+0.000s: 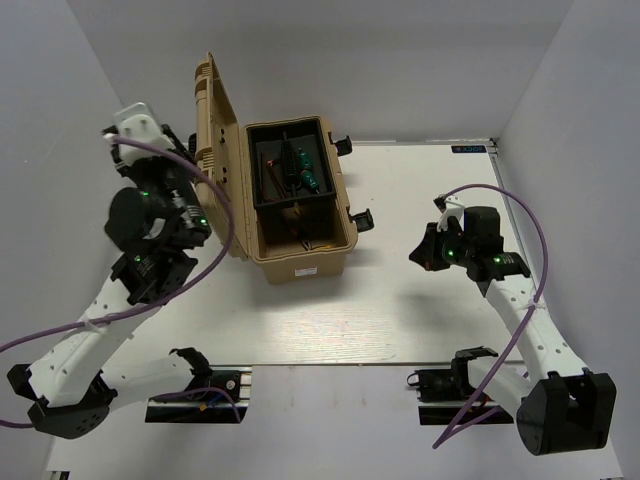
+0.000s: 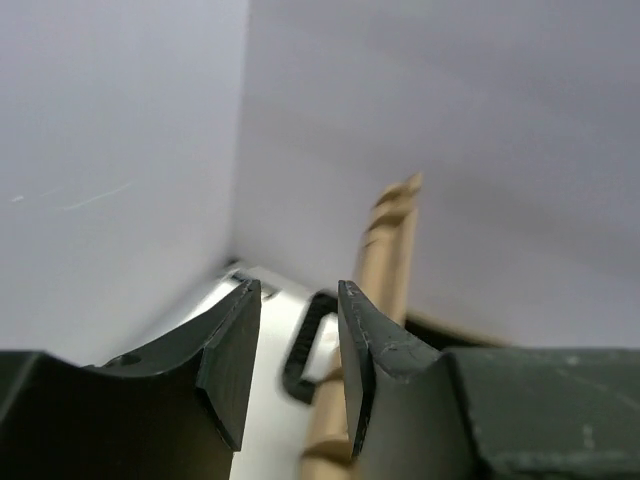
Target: Sort the tools into containers
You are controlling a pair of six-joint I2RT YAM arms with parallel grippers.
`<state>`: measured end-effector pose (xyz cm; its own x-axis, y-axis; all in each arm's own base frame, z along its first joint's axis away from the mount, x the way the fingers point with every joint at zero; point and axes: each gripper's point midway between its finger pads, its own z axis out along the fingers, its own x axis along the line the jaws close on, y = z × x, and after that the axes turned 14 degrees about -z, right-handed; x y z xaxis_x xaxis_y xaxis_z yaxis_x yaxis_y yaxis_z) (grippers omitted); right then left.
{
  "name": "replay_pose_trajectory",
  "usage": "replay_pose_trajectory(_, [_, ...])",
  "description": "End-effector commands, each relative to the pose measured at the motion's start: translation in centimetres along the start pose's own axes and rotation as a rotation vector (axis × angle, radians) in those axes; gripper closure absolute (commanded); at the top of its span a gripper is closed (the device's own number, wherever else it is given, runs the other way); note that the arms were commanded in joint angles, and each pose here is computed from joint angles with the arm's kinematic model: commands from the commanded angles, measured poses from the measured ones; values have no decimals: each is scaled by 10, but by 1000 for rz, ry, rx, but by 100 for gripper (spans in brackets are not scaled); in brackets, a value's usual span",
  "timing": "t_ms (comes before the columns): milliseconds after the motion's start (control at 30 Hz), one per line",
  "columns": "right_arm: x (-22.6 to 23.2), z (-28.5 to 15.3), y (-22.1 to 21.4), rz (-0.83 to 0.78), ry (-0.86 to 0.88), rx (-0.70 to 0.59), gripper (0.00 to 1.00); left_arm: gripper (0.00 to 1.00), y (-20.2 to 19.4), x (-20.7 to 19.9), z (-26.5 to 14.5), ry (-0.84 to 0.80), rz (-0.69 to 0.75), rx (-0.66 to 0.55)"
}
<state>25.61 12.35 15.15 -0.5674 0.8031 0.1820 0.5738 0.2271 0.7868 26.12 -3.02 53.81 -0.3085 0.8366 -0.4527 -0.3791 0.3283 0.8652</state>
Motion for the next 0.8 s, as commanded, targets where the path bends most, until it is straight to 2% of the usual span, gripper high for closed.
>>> replay_pose_trajectory(0, [2, -8, 27, -43, 4, -77, 100, 53, -39, 28, 0, 91, 202, 54])
replay_pose_trajectory(167, [4, -12, 25, -48, 2, -89, 100, 52, -71, 54, 11, 155, 266, 104])
replay_pose_trajectory(200, [4, -13, 26, -52, 0, -96, 100, 52, -88, 59, 12, 147, 338, 152])
replay_pose_trajectory(333, [5, -18, 27, -53, -9, -106, 100, 52, -130, 83, 28, 206, 319, 261])
replay_pose_trajectory(433, [4, -18, 23, -57, -17, -109, 100, 53, -170, 82, 31, 147, 304, 398])
replay_pose_trajectory(467, [4, -19, 24, -59, -19, -114, 100, 53, -191, 70, 26, 64, 293, 483])
replay_pose_trajectory(533, [4, -19, 24, -61, -21, -115, 100, 54, -199, 55, 23, -23, 256, 531])
replay_pose_trajectory(567, [2, -20, 25, -58, -26, -115, 100, 54, -209, 38, 15, -129, 218, 587])
replay_pose_trajectory(633, [2, -20, 26, -59, -27, -119, 100, 54, -193, 19, 7, -251, 160, 572])
replay_pose_trajectory(667, [3, -19, 25, -58, -22, -116, 100, 54, -193, -5, -4, -401, 136, 602])
replay_pose_trajectory(733, [4, -18, 25, -61, -18, -113, 100, 53, -183, -30, -13, -527, 109, 633])
replay_pose_trajectory(767, [3, -18, 25, -58, -22, -113, 100, 52, -213, -45, -29, -645, 144, 773])
